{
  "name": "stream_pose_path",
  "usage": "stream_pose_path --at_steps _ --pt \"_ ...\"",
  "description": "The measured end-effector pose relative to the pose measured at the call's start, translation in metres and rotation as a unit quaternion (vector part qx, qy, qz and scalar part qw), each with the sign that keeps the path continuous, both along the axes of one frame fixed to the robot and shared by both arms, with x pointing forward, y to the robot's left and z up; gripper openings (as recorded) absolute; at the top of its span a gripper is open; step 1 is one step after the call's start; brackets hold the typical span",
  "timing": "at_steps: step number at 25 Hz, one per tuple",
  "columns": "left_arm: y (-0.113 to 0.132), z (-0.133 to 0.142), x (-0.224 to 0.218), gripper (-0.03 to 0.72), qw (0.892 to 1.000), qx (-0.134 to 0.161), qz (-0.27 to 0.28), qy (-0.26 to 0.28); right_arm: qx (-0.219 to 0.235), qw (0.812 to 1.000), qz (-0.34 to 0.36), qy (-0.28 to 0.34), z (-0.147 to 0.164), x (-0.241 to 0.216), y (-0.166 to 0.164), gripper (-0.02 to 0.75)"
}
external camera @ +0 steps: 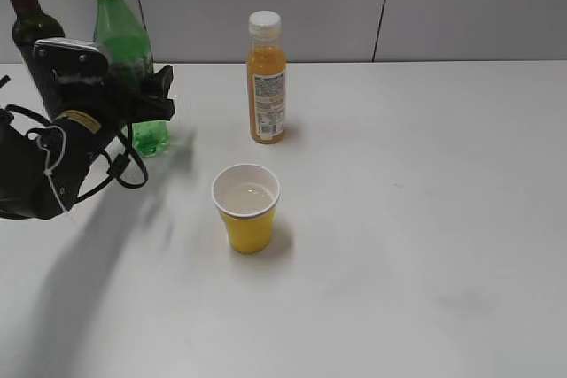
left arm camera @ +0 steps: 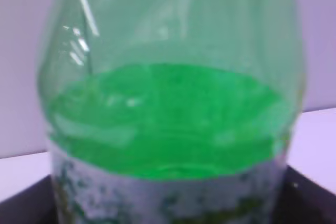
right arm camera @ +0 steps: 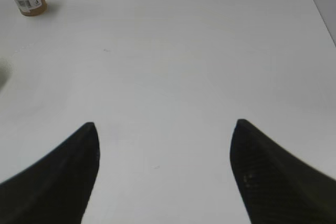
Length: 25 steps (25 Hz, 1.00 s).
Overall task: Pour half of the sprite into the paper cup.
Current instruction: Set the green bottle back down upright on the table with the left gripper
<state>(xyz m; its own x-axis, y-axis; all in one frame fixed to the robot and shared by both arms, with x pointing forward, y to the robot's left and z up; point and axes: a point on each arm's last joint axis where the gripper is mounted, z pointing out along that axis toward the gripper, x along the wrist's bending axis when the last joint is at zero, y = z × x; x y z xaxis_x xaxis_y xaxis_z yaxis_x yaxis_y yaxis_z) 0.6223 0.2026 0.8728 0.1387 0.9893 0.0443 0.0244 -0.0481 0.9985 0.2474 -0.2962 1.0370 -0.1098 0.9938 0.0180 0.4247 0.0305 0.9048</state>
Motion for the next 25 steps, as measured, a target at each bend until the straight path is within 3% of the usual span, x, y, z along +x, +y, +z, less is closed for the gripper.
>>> stream_pose_path --at_steps 2,6,25 --pt "0.001 0.000 -0.004 0.653 1.000 0.000 0.001 0.001 0.000 1.000 0.000 0.000 0.000 0.000 0.000 0.583" --pt "0.005 0.002 -0.013 0.676 1.000 0.002 0.004 0.008 0.000 1.000 0.000 0.000 0.000 0.000 0.000 0.583" --pt "0.029 0.025 -0.079 0.661 0.999 0.010 0.028 0.043 0.000 1.000 0.000 0.000 0.000 0.000 0.000 0.583"
